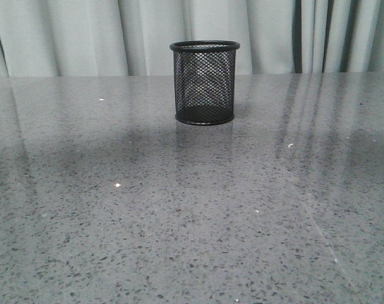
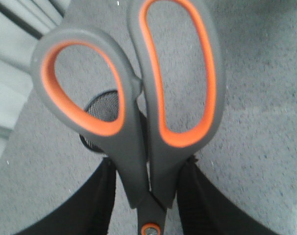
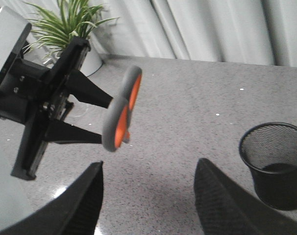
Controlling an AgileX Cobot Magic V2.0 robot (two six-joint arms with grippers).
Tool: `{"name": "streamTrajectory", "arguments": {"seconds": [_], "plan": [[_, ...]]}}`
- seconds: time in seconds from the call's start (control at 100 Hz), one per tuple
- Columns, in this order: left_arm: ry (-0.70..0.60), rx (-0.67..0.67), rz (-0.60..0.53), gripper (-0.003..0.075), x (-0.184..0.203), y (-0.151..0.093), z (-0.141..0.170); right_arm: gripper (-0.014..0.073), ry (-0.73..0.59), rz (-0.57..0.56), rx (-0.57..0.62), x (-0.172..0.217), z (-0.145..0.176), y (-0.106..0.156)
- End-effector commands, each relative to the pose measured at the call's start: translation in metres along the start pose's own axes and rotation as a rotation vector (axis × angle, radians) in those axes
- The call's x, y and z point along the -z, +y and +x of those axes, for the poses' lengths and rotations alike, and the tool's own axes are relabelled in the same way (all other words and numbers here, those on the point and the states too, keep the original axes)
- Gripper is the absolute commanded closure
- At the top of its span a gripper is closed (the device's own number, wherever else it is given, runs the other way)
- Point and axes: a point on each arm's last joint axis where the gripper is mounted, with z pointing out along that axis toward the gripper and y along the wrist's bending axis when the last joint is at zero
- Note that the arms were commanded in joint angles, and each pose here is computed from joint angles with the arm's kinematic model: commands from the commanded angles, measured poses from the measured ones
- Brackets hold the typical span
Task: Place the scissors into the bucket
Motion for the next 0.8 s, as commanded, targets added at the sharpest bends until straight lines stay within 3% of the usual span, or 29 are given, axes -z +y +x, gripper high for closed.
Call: {"name": "streamTrajectory", "arguments": {"seconds": [0.0, 0.42, 0.79], "plan": [[-0.138, -0.013, -0.094, 0.0551, 0.018, -0.002, -0.026, 0.0222, -0.062, -0.051, 0.007, 0.000, -0.018, 0.010], [-0.173, -0.047, -0.089, 0.0551, 0.014, -0.010, -0.037, 0.0222, -0.029, -0.106, -0.039, -0.028, -0.021, 0.005], [-0.162, -0.045, -0.082, 0.0551, 0.009, -0.009, -0.035, 0.0222, -0.047, -0.106, -0.053, -0.028, -0.022, 0.005]]}}
